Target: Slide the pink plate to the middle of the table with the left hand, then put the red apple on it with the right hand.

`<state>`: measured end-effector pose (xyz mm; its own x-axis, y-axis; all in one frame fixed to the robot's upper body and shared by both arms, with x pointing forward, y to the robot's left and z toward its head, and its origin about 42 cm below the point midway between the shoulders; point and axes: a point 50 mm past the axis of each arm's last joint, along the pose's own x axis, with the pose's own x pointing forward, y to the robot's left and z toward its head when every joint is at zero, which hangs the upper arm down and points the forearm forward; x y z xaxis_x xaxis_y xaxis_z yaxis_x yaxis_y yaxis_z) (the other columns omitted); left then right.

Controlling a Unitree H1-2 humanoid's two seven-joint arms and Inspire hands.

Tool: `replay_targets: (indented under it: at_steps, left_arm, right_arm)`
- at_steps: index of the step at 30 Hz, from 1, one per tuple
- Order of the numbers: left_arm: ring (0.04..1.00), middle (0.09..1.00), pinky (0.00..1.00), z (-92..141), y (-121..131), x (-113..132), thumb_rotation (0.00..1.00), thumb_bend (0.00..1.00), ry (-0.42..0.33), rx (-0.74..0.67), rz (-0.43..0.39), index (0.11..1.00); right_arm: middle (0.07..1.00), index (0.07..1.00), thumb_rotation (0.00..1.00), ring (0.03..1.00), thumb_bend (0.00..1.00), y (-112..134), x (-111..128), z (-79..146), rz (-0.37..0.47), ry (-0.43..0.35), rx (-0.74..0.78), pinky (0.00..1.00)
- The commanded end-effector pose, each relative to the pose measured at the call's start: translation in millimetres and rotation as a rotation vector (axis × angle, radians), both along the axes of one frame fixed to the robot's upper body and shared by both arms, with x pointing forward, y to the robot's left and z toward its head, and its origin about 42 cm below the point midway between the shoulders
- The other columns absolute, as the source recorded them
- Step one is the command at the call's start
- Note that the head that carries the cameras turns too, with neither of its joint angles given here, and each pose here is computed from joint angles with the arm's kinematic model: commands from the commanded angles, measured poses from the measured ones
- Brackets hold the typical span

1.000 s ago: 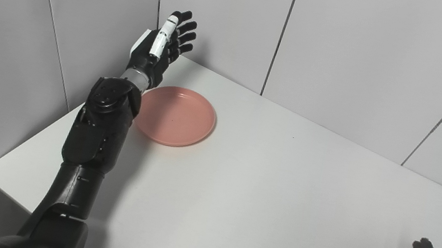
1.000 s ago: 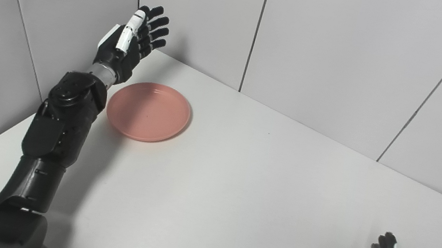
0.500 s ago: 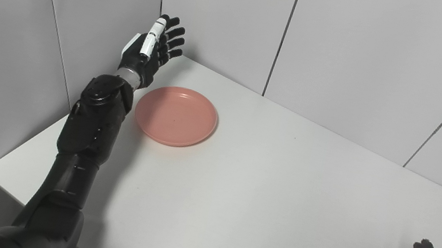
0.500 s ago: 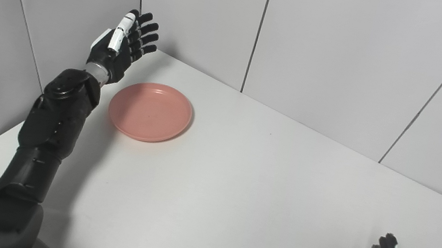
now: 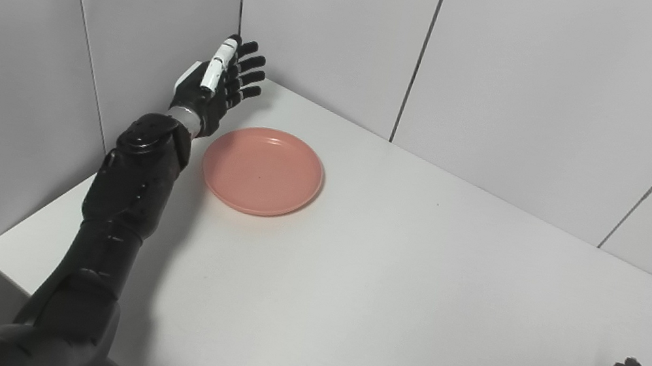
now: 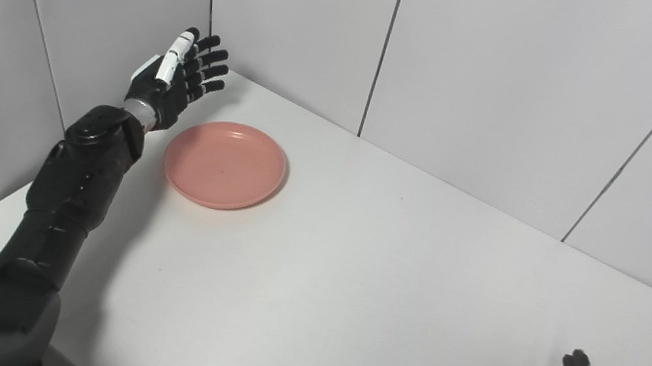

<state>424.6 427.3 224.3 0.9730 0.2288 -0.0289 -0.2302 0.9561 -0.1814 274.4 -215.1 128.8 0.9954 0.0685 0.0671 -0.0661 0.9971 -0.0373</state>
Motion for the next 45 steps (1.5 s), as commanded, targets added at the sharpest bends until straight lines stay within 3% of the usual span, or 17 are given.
replay_targets:
  at_steps: [1,12,26,45]
  left_arm:
    - [0.869,0.867,0.86,41.7,10.0,10.7,1.00,0.31,-0.124,0.048,0.013,0.851]
    - [0.887,0.886,0.88,36.7,21.5,12.6,1.00,0.30,-0.122,0.035,0.001,0.874]
    - [0.891,0.898,0.89,32.6,37.9,6.7,1.00,0.32,-0.132,0.022,0.046,0.880]
    - [0.873,0.869,0.86,11.8,56.3,1.2,1.00,0.30,-0.066,0.004,0.079,0.854]
  right_arm:
    - [1.000,1.000,1.00,1.000,0.00,1.6,7.1,17.7,0.014,-0.073,0.002,1.00]
    - [1.000,1.000,1.00,1.000,0.00,-0.6,7.9,18.0,0.012,-0.064,-0.003,1.00]
    - [1.000,1.000,1.00,1.000,0.00,-3.2,6.3,20.1,0.013,-0.053,-0.006,1.00]
    - [1.000,1.000,1.00,1.000,0.00,-4.4,5.7,21.8,0.013,-0.054,0.005,1.00]
